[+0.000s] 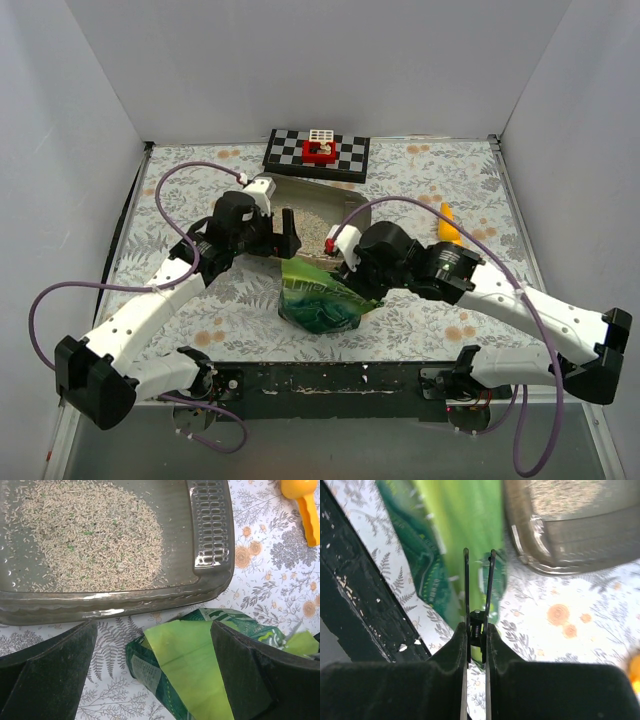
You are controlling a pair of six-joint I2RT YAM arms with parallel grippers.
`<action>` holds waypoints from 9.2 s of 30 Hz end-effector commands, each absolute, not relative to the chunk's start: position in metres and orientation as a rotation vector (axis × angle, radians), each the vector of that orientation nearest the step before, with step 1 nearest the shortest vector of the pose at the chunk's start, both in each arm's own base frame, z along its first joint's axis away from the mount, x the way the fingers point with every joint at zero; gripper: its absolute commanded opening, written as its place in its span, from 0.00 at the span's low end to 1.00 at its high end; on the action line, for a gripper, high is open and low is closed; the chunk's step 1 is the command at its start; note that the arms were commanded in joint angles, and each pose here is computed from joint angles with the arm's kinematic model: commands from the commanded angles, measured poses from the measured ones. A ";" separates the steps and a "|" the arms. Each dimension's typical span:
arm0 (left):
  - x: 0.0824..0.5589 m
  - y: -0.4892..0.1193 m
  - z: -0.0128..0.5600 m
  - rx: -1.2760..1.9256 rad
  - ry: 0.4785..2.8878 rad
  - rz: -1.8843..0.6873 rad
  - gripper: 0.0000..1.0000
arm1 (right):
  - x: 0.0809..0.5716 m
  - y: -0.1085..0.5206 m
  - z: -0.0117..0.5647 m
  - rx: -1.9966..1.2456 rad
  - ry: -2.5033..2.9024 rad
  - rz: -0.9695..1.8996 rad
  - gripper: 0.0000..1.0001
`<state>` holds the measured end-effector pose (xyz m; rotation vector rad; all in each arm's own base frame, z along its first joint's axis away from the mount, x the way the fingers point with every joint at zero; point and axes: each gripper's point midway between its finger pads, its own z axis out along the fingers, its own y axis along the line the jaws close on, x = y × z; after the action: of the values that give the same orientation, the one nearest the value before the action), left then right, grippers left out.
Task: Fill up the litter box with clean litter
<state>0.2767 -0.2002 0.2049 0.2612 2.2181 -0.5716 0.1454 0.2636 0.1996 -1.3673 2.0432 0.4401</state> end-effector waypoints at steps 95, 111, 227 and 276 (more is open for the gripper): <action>0.159 -0.218 0.313 0.471 1.194 -1.516 0.00 | 0.198 0.242 0.287 -1.156 1.658 0.921 0.59; 0.141 -0.215 0.317 0.565 1.091 -1.499 0.00 | 0.170 0.277 0.252 -1.444 1.684 0.922 0.73; 0.127 -0.230 0.317 0.856 1.077 -1.534 0.00 | 0.257 0.259 0.277 -0.999 1.721 0.384 0.01; 0.135 -0.238 0.305 0.949 1.149 -1.539 0.00 | 0.156 0.288 0.210 -1.431 1.775 0.895 0.01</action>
<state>0.1338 -0.2395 0.2793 0.9827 1.2621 -1.6054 0.1526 0.2736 0.2141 -1.3947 1.8263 0.8574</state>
